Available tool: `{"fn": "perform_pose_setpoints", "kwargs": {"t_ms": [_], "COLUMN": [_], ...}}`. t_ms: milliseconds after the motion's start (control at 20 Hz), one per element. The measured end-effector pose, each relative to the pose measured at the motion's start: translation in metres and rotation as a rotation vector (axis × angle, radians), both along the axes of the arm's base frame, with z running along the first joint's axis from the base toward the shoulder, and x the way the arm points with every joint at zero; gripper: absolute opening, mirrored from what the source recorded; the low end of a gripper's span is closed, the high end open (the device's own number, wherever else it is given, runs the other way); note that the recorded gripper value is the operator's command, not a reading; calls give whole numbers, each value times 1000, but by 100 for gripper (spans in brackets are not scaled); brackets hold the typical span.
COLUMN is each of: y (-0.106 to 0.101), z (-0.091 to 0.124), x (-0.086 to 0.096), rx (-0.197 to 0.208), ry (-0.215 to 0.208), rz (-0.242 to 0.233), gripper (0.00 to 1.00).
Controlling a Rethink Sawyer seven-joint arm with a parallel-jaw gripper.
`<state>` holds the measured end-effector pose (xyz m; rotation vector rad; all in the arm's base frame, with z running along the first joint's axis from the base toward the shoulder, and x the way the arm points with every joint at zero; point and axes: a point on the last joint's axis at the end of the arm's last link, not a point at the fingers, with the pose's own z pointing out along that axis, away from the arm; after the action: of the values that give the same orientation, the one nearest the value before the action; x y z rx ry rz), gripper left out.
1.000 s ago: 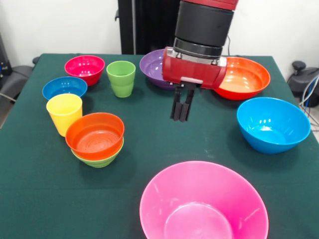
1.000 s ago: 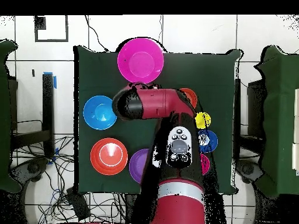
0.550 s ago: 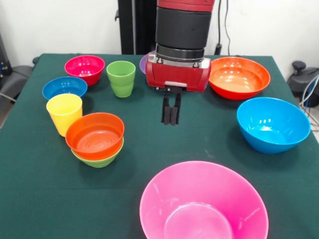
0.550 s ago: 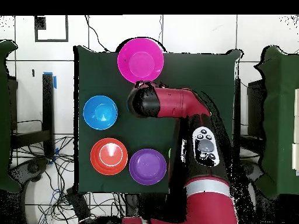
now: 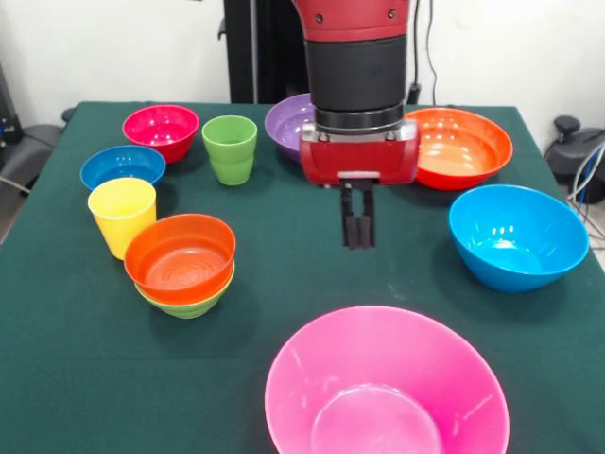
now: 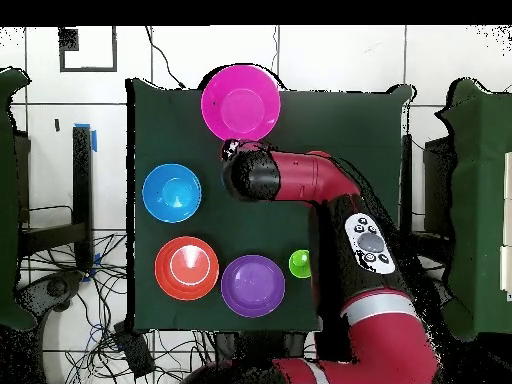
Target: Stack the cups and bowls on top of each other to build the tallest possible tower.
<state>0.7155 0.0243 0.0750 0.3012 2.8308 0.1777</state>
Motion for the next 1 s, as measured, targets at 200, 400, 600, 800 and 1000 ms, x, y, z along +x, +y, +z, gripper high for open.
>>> {"fn": "perform_pose_setpoints", "kwargs": {"t_ms": [200,400,600,800,1000], "y": [25,46,77,105,130], "z": [0,2,5,8,11], "x": [-3,-6,-9,-12,-14], "rx": [38,71,131,172,193], "ry": [-3,2,13,22,29], "rz": [28,47,65,84,98], "gripper": [0,0,0,0,100]}}
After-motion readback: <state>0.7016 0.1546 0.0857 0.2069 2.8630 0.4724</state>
